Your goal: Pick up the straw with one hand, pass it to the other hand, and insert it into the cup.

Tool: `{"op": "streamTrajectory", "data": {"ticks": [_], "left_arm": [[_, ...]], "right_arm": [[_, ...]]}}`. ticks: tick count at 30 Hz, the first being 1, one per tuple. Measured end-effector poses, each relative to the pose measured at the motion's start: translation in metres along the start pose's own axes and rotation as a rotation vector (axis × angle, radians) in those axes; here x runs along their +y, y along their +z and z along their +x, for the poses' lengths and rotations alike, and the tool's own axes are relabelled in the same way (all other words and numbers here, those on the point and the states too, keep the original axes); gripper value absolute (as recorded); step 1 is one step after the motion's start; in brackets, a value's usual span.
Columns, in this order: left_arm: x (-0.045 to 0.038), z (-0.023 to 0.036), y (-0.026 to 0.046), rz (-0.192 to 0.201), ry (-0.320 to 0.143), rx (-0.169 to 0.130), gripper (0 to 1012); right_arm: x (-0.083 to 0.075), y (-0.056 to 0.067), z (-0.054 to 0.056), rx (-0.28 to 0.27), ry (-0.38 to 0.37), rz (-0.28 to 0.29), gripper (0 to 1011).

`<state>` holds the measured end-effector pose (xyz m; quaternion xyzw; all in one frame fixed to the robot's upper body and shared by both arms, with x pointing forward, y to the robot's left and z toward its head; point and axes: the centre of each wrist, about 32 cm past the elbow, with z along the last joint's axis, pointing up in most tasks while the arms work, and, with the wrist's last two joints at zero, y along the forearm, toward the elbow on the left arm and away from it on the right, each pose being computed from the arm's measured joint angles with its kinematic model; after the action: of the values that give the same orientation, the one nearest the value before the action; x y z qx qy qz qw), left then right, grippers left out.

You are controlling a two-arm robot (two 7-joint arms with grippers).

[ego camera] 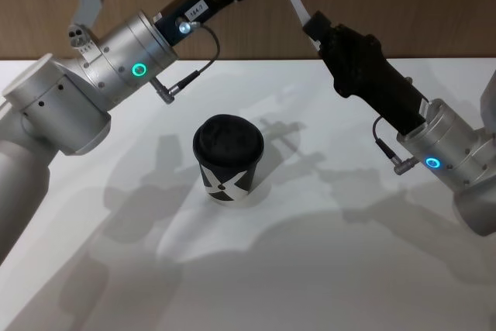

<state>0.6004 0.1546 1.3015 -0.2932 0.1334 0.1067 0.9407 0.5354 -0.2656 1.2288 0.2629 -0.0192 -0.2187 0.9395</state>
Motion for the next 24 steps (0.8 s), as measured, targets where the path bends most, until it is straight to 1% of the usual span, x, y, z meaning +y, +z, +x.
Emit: {"op": "streamTrajectory", "data": {"ticks": [1, 2, 4, 5, 9, 10, 11, 12, 14, 15, 16, 18, 19, 20, 21, 22, 23, 24], "left_arm": [[-0.0003, 0.0001, 0.0001, -0.001, 0.000, -0.003, 824], [-0.0005, 0.0001, 0.0002, -0.002, -0.001, -0.004, 812], [-0.0007, 0.0002, 0.0003, -0.005, -0.001, -0.008, 730], [-0.0007, 0.0002, 0.0003, -0.005, -0.001, -0.008, 730], [-0.0007, 0.0002, 0.0008, -0.013, -0.001, -0.014, 570], [-0.0007, 0.0002, 0.0008, -0.013, -0.001, -0.014, 570], [-0.0006, 0.0003, 0.0010, -0.016, -0.001, -0.015, 547], [-0.0006, 0.0003, 0.0011, -0.017, -0.001, -0.016, 488], [-0.0004, 0.0002, 0.0013, -0.019, -0.001, -0.018, 415], [-0.0004, 0.0002, 0.0014, -0.020, 0.000, -0.019, 361], [-0.0004, -0.0001, 0.0016, -0.021, 0.000, -0.021, 361], [-0.0002, -0.0002, 0.0018, -0.022, 0.001, -0.023, 301], [-0.0001, -0.0004, 0.0019, -0.022, 0.003, -0.025, 242], [-0.0001, -0.0004, 0.0020, -0.022, 0.004, -0.026, 224], [0.0000, -0.0005, 0.0021, -0.022, 0.004, -0.028, 180], [0.0001, -0.0006, 0.0022, -0.023, 0.005, -0.029, 180], [0.0001, -0.0009, 0.0022, -0.023, 0.005, -0.031, 133], [0.0003, -0.0010, 0.0022, -0.023, 0.007, -0.033, 116]], "right_arm": [[0.0000, 0.0000, 0.0000, 0.000, 0.000, 0.000, 6], [0.0000, 0.0000, 0.0000, 0.000, 0.000, 0.000, 6], [0.0000, 0.0000, 0.0000, 0.000, 0.000, 0.000, 6], [0.0000, 0.0000, 0.0000, 0.000, 0.000, 0.000, 6], [0.0000, 0.0000, 0.0000, 0.000, 0.000, 0.000, 6], [0.0000, 0.0000, 0.0000, 0.000, 0.000, 0.000, 6], [0.0000, 0.0000, 0.0000, 0.000, 0.000, 0.000, 6], [0.0000, 0.0000, 0.0000, 0.000, 0.000, 0.000, 6], [0.0000, 0.0000, 0.0000, 0.000, 0.000, 0.000, 6], [0.0000, 0.0000, 0.0000, 0.000, 0.000, 0.000, 6], [0.0000, 0.0000, 0.0000, 0.000, 0.000, 0.000, 6], [0.0000, 0.0000, 0.0000, 0.000, 0.000, 0.000, 6], [0.0000, 0.0000, 0.0000, 0.000, 0.000, 0.000, 6], [0.0000, 0.0000, 0.0000, 0.000, 0.000, 0.000, 6], [0.0000, 0.0000, 0.0000, 0.000, 0.000, 0.000, 6], [0.0000, 0.0000, 0.0000, 0.000, 0.000, 0.000, 6], [0.0000, 0.0000, 0.0000, 0.000, 0.000, 0.000, 6], [0.0000, 0.0000, 0.0000, 0.000, 0.000, 0.000, 6]]}}
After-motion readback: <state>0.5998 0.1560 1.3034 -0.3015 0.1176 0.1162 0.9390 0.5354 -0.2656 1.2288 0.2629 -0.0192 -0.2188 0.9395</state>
